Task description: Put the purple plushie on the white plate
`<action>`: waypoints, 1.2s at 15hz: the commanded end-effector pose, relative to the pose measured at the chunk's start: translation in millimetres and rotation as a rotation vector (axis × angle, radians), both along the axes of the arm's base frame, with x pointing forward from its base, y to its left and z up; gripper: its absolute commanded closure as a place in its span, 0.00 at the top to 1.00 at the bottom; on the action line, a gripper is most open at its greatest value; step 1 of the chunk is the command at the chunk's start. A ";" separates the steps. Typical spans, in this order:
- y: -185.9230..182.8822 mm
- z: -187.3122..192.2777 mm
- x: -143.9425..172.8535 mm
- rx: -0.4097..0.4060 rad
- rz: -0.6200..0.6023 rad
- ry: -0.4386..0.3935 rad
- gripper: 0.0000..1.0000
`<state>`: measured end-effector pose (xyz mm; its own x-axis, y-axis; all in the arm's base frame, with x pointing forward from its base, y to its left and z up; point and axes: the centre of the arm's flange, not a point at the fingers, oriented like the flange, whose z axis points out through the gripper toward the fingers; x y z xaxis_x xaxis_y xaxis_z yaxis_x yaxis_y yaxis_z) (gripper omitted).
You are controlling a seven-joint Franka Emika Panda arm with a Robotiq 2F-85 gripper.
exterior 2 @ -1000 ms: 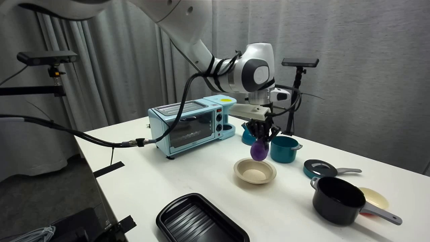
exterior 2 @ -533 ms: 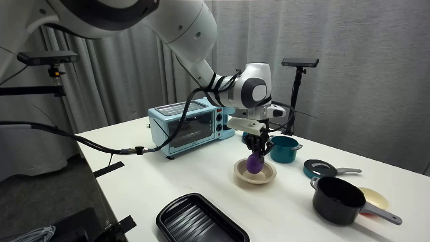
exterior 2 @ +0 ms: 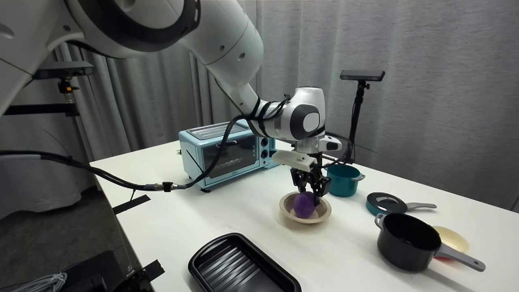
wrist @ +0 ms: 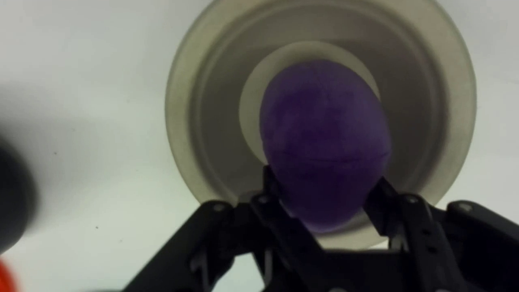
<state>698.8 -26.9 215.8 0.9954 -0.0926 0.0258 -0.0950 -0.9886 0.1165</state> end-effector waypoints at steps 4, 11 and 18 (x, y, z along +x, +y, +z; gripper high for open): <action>-7.8 30.2 -13.8 -0.018 -0.018 -0.025 1.00; -36.1 71.3 -37.8 -0.018 -0.048 -0.060 1.00; -53.2 77.2 -42.6 -0.015 -0.082 -0.044 1.00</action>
<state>656.1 -80.2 293.0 0.9824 -0.1727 0.0714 -0.1806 -0.9755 0.1254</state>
